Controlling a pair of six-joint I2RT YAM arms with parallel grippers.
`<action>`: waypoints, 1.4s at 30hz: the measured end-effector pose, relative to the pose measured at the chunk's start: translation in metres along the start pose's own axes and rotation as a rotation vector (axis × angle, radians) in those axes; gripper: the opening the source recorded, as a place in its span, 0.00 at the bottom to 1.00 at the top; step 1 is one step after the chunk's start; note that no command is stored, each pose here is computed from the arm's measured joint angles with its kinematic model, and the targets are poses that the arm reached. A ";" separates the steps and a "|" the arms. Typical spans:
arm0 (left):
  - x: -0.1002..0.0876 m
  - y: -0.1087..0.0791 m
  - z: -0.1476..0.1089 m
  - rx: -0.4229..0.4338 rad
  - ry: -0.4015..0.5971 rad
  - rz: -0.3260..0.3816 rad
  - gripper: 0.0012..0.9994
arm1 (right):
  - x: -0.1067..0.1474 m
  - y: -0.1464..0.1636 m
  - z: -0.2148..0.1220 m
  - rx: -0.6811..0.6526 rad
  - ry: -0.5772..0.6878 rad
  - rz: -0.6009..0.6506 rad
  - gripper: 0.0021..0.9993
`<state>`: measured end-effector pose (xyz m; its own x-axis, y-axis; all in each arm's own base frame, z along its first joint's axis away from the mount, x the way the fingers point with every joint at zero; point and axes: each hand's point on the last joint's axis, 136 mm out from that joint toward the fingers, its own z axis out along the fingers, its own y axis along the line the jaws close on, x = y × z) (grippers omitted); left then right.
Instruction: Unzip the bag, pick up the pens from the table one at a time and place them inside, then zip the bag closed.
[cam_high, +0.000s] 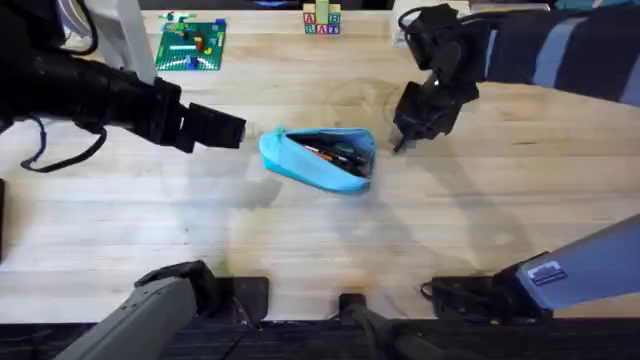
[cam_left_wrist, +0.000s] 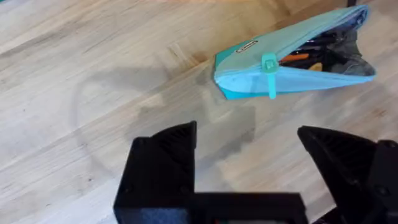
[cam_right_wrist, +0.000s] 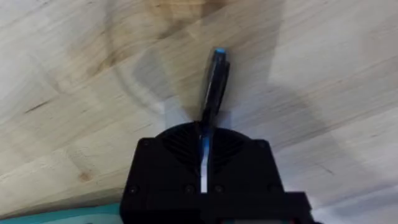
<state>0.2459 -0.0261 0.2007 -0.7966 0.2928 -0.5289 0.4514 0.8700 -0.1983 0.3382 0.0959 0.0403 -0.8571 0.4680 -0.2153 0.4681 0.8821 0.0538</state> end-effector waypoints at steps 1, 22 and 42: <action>0.000 0.000 0.000 0.000 0.000 0.000 1.00 | 0.000 0.000 0.000 0.000 0.000 0.000 0.04; 0.000 0.000 0.000 0.000 0.000 0.000 1.00 | -0.013 0.004 -0.079 -0.145 -0.141 -0.209 0.03; 0.000 0.000 0.000 0.000 -0.001 0.000 1.00 | -0.021 0.000 -0.166 -0.244 -0.410 -0.631 0.03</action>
<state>0.2461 -0.0261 0.2008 -0.7962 0.2929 -0.5295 0.4516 0.8700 -0.1978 0.3203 0.0954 0.2071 -0.7751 -0.1404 -0.6160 -0.1815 0.9834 0.0042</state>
